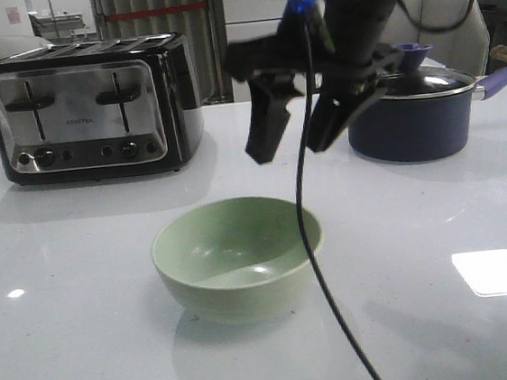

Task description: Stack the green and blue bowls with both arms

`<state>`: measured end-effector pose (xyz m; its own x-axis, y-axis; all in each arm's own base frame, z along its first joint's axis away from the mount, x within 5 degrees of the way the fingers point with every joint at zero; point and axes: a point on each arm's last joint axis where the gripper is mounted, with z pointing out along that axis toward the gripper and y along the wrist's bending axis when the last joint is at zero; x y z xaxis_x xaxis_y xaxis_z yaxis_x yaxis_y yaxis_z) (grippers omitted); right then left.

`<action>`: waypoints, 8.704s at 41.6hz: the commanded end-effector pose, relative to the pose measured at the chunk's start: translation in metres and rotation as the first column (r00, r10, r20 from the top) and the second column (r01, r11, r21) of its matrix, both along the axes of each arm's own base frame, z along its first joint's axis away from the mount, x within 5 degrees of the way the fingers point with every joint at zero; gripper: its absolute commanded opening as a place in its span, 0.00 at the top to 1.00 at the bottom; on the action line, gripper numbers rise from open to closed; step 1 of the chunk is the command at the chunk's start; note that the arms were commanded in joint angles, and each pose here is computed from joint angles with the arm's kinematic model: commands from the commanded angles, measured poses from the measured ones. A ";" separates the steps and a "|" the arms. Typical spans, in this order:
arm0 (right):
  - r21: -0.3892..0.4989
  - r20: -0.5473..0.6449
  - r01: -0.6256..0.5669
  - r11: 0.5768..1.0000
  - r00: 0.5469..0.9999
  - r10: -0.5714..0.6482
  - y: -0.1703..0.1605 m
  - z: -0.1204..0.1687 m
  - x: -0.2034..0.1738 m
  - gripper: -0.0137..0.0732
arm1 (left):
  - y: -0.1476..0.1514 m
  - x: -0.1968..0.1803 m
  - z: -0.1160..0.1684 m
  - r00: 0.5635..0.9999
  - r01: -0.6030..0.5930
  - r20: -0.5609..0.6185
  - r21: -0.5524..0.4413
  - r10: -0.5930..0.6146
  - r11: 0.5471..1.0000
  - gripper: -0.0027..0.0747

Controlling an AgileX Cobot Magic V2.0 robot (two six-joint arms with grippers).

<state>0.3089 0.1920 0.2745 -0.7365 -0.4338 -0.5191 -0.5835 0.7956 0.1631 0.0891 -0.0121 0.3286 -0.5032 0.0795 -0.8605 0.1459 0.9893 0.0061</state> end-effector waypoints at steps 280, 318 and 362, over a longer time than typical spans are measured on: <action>0.160 0.462 -0.017 0.987 0.885 -0.060 -0.126 0.044 -0.214 0.78 | -0.044 0.022 0.027 0.938 0.344 0.022 0.046 -0.345 0.938 0.85; 0.163 0.461 -0.017 0.987 0.885 -0.061 -0.126 0.045 -0.214 0.78 | -0.001 -0.015 -0.021 0.934 0.055 0.354 0.005 -0.053 0.998 0.85; 0.163 0.462 -0.017 0.986 0.885 -0.062 -0.126 0.045 -0.214 0.78 | 0.010 -0.036 -0.107 0.730 -0.067 0.675 -0.080 0.104 0.994 0.85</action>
